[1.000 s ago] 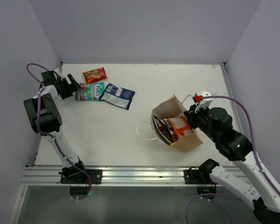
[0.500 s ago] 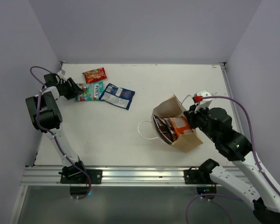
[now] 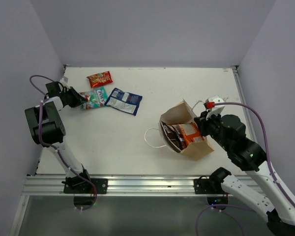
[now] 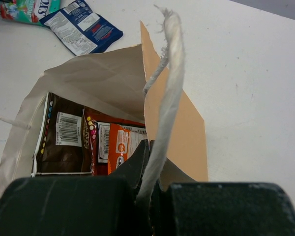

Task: Place the snacks into the paper bag
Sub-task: Pick up the snack from the center of the board.

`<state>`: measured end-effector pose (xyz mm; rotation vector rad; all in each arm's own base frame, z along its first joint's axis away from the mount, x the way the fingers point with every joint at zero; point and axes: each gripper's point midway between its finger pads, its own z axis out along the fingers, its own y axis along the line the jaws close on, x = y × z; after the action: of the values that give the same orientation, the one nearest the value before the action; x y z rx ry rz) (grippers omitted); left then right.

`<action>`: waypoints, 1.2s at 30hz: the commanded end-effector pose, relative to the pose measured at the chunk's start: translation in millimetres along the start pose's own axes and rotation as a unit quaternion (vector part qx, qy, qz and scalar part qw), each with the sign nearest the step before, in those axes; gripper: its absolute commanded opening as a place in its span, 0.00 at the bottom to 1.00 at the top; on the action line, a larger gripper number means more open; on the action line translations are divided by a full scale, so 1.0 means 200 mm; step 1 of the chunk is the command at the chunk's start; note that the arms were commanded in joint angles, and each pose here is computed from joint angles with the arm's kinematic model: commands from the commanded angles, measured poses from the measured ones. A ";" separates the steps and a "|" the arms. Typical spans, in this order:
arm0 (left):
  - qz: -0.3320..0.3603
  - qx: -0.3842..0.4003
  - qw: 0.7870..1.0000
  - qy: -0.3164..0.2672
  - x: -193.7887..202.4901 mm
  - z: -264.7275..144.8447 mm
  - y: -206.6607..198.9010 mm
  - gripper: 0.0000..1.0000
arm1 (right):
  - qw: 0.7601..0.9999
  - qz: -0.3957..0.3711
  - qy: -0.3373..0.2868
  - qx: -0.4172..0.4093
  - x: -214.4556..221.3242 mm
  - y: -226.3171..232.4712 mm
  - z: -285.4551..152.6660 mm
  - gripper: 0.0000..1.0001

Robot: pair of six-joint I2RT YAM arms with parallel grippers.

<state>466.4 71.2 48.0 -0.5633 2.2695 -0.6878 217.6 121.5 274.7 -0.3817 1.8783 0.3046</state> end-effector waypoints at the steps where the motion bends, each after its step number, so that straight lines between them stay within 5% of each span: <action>1: 0.015 0.020 0.998 -0.052 -0.12 -0.12 -0.12 0.11 | 1.000 0.002 -0.022 -0.013 -0.05 0.03 0.01 0.00; 7: 0.007 0.054 0.995 -0.079 -0.12 -0.25 -0.27 0.00 | 1.000 0.003 -0.026 -0.011 -0.05 0.02 0.01 0.00; 24: 0.029 0.162 0.970 -0.177 -0.17 -0.88 -0.90 0.00 | 1.000 0.003 -0.025 -0.006 -0.06 0.02 0.02 0.00; 36: 0.034 0.208 0.961 -0.178 0.06 -1.15 -1.26 0.00 | 1.000 0.003 -0.024 -0.001 -0.06 0.01 0.02 0.00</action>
<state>357.5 -39.4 320.1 -0.3608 1.7732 -0.8744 217.9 121.7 275.0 -0.3792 1.8731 0.3065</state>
